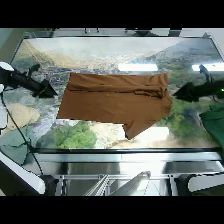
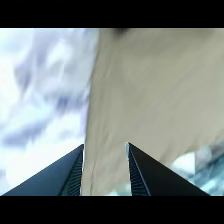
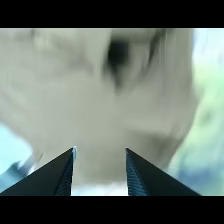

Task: Fold the shirts.

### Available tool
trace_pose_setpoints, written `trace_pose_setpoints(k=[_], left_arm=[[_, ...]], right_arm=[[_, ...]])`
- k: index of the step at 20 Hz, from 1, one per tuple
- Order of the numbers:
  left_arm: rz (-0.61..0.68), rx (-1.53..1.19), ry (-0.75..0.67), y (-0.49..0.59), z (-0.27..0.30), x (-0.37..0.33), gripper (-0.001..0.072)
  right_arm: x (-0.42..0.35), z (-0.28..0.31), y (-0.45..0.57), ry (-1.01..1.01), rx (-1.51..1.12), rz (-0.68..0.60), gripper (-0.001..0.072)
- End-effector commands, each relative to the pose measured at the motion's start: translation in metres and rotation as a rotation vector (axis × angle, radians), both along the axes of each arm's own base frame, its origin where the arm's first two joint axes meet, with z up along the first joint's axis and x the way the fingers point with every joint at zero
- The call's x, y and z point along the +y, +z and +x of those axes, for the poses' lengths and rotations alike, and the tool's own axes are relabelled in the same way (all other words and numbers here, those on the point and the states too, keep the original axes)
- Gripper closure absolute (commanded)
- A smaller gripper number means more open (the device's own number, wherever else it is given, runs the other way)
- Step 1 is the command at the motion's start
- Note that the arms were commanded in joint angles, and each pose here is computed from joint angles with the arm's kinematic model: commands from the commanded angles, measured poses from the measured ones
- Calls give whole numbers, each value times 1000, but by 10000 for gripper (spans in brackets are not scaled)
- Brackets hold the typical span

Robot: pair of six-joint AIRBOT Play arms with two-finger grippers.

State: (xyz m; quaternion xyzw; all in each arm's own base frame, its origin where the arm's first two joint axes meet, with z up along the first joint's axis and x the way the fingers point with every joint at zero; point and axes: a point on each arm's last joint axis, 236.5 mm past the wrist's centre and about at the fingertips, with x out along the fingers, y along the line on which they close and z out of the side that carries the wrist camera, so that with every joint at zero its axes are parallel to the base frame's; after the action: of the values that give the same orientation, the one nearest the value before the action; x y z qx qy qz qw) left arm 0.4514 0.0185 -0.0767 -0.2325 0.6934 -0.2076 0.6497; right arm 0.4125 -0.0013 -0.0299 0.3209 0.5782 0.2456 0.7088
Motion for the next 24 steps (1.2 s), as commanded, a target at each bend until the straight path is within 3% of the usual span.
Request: trace_pose_setpoints(k=[1, 3, 5, 8, 10, 11, 13, 15, 16, 17, 18, 24], left_arm=[[28, 172, -6, -28, -56, -3, 411], [8, 243, -32, -43, -77, -20, 411], [13, 259, -61, -55, -82, -36, 411], [32, 249, -95, -71, -77, -55, 420], [54, 208, -101, -69, -65, -57, 412], [54, 201, -108, -65, -62, -57, 416], [41, 206, -133, -52, -62, -57, 666], [35, 207, -149, -43, -61, -56, 677], [37, 201, -152, -41, -59, -56, 677], [38, 197, -153, -39, -57, -55, 677], [39, 194, -154, -38, -56, -55, 677], [36, 315, -166, -27, -86, -23, 677]], right_arm=[[17, -69, -11, -65, 138, 53, 339], [40, -102, -30, -98, 194, 72, 327], [69, -122, -38, -101, 222, 131, 168], [101, -131, -48, -105, 229, 184, 167], [110, -130, -58, -114, 232, 150, 169], [115, -129, -62, -105, 228, 132, 188], [126, -127, -68, -84, 213, 100, 251], [132, -113, -72, -119, 175, 73, 263], [131, -106, -74, -142, 154, 60, 433], [128, -100, -75, -159, 133, 50, 662], [124, -99, -76, -170, 132, 48, 688], [80, -133, -42, -132, 174, 104, 688]])
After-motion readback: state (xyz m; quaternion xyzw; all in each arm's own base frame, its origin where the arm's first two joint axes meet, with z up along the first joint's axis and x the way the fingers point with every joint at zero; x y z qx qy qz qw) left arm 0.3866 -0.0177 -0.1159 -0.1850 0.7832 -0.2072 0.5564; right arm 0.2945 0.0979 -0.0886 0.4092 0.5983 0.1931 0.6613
